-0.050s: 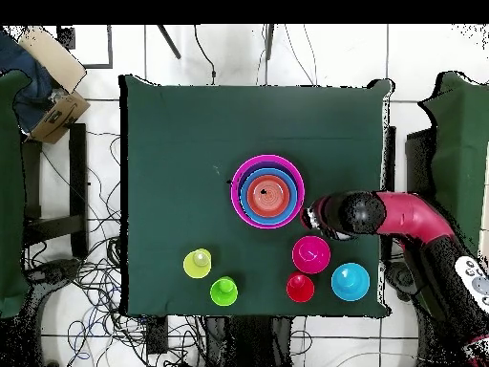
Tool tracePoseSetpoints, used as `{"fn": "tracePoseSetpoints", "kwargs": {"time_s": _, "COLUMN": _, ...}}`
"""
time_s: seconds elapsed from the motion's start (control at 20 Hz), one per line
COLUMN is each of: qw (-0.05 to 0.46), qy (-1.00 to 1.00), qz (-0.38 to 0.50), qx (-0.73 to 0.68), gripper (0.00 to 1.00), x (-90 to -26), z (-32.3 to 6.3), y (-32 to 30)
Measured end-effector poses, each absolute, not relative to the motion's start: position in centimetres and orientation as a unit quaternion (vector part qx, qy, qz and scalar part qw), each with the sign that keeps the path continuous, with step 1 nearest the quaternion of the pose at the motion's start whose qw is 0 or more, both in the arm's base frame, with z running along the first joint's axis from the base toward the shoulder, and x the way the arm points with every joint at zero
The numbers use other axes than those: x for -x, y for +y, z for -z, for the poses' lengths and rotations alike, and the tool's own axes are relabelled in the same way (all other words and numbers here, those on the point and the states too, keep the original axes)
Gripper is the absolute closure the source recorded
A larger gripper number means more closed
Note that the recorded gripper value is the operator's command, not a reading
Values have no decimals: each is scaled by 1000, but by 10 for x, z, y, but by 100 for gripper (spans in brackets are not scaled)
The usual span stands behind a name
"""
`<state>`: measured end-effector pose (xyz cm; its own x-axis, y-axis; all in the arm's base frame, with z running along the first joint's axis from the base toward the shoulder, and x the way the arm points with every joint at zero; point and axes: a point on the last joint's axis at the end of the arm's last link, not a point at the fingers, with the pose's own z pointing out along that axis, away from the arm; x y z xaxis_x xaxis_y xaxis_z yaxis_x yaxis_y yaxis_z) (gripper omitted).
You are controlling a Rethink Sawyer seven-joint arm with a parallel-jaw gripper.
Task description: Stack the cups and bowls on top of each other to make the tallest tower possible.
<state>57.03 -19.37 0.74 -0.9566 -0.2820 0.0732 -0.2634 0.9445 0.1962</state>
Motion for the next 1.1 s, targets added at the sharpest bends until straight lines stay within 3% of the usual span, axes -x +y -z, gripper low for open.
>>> {"fn": "tracePoseSetpoints", "kwargs": {"time_s": 1.1, "qw": 101, "qy": -982, "qz": 75, "qx": -141, "gripper": 0, "x": -634, "z": -52, "y": -175}}
